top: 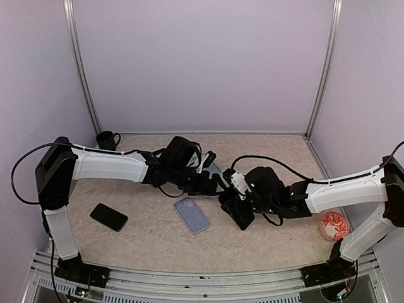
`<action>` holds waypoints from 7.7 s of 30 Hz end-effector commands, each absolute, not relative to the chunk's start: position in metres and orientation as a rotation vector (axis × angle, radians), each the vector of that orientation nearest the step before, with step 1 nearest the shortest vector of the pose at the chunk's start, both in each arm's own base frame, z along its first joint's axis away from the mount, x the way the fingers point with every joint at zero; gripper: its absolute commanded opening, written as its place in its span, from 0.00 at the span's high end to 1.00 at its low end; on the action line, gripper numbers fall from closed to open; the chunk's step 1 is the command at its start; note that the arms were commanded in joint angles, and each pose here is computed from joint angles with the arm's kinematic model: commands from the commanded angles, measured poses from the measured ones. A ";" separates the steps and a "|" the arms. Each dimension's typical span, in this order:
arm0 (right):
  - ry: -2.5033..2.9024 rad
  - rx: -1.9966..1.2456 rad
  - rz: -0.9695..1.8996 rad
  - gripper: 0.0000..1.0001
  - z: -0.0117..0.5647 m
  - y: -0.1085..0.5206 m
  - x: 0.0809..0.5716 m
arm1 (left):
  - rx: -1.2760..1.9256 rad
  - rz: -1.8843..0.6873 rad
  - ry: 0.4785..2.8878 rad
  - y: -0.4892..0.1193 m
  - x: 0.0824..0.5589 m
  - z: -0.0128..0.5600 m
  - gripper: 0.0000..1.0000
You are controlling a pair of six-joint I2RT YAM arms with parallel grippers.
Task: Put the phone into the phone case
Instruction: Pass from the right arm to the left, then pass from the left arm to the right, then adjust the phone case at the center of the board.
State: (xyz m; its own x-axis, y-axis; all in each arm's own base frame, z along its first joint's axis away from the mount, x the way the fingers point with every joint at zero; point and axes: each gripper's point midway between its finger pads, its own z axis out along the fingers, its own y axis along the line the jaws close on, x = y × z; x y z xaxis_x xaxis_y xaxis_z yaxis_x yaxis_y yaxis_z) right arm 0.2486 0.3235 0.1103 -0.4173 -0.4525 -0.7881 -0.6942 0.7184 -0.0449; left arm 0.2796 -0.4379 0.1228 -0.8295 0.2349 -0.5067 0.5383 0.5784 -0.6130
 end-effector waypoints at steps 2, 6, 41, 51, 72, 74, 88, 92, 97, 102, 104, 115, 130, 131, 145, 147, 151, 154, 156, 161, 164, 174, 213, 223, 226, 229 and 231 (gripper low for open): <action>1.980 -0.840 0.418 0.35 0.139 0.334 0.249 | 0.682 -1.200 2.418 -0.449 0.275 0.128 0.14; 1.961 -0.850 0.432 0.35 0.143 0.337 0.247 | 0.698 -1.230 2.423 -0.452 0.271 0.125 0.19; 1.959 -0.925 0.424 0.33 0.131 0.351 0.242 | 0.787 -1.379 2.409 -0.466 0.251 0.124 0.89; 1.966 -0.898 0.411 0.14 0.134 0.346 0.243 | 0.769 -1.387 2.384 -0.462 0.252 0.132 1.00; 1.899 -0.670 0.702 0.01 0.188 0.304 0.241 | 0.672 -1.379 2.141 -0.416 0.272 0.202 1.00; 1.893 -0.640 0.740 0.01 0.193 0.299 0.242 | 0.667 -1.385 2.112 -0.412 0.272 0.212 1.00; 1.844 -0.412 1.081 0.03 0.219 0.270 0.249 | 0.692 -1.415 1.929 -0.392 0.262 0.263 1.00; 1.836 -0.396 1.172 0.03 0.223 0.276 0.246 | 0.676 -1.426 1.854 -0.385 0.258 0.280 1.00; 1.796 -0.400 1.361 0.05 0.232 0.291 0.235 | 0.659 -1.453 1.753 -0.379 0.253 0.300 1.00; 1.766 -0.425 1.541 0.07 0.235 0.305 0.224 | 0.644 -1.481 1.687 -0.376 0.250 0.314 1.00; 1.750 -0.423 1.592 0.07 0.237 0.308 0.222 | 0.637 -1.497 1.677 -0.377 0.250 0.316 1.00; 1.642 -0.420 1.772 0.11 0.258 0.320 0.210 | 0.591 -1.573 1.638 -0.381 0.250 0.319 1.00; 1.580 -0.433 1.832 0.12 0.277 0.327 0.208 | 0.627 -1.636 1.659 -0.404 0.242 0.309 1.00; 1.579 -0.435 1.838 0.12 0.277 0.327 0.208 | 0.624 -1.632 1.661 -0.404 0.242 0.308 1.00; 1.552 -0.452 1.874 0.16 0.284 0.335 0.203 | 0.547 -1.598 1.715 -0.406 0.253 0.293 1.00; 1.546 -0.451 1.872 0.18 0.285 0.334 0.202 | 0.532 -1.590 1.723 -0.405 0.255 0.291 1.00; 1.532 -0.446 1.852 0.26 0.286 0.331 0.203 | 0.514 -1.584 1.741 -0.403 0.256 0.285 1.00; 1.529 -0.445 1.846 0.40 0.286 0.331 0.203 | 0.515 -1.587 1.756 -0.404 0.256 0.281 1.00; 1.524 -0.452 1.851 0.51 0.286 0.332 0.203 | 0.516 -1.588 1.768 -0.405 0.256 0.277 1.00; 1.512 -0.462 1.865 0.75 0.287 0.333 0.201 | 0.517 -1.584 1.783 -0.406 0.257 0.273 1.00; 1.511 -0.465 1.866 0.88 0.287 0.333 0.201 | 0.522 -1.579 1.794 -0.407 0.257 0.271 1.00; 1.514 -0.472 1.859 1.00 0.285 0.333 0.200 | 0.485 -1.546 1.840 -0.399 0.270 0.260 0.79; 1.730 -0.359 1.411 1.00 0.264 0.286 0.212 | 0.696 -0.275 2.429 -0.312 0.316 0.066 0.40; 1.739 -0.365 1.419 1.00 0.259 0.283 0.205 | 0.685 -0.236 2.442 -0.319 0.325 0.047 0.48; 1.739 -0.359 1.407 1.00 0.259 0.280 0.205 | 0.686 -0.225 2.447 -0.320 0.327 0.043 0.50; 1.736 -0.356 1.403 1.00 0.260 0.278 0.205 | 0.687 -0.214 2.450 -0.321 0.329 0.039 0.54; 1.733 -0.357 1.404 1.00 0.262 0.278 0.204 | 0.688 -0.206 2.456 -0.320 0.329 0.034 0.54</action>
State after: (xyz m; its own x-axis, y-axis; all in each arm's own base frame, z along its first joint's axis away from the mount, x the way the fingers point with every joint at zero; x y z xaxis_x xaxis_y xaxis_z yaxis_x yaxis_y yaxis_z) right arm 0.2084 0.2797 0.2447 -0.6348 0.2570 -0.7287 -0.6396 0.3544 0.6822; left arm 0.3225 -0.3170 0.0388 -0.7088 0.4257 -0.5625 0.5232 0.8521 -0.0144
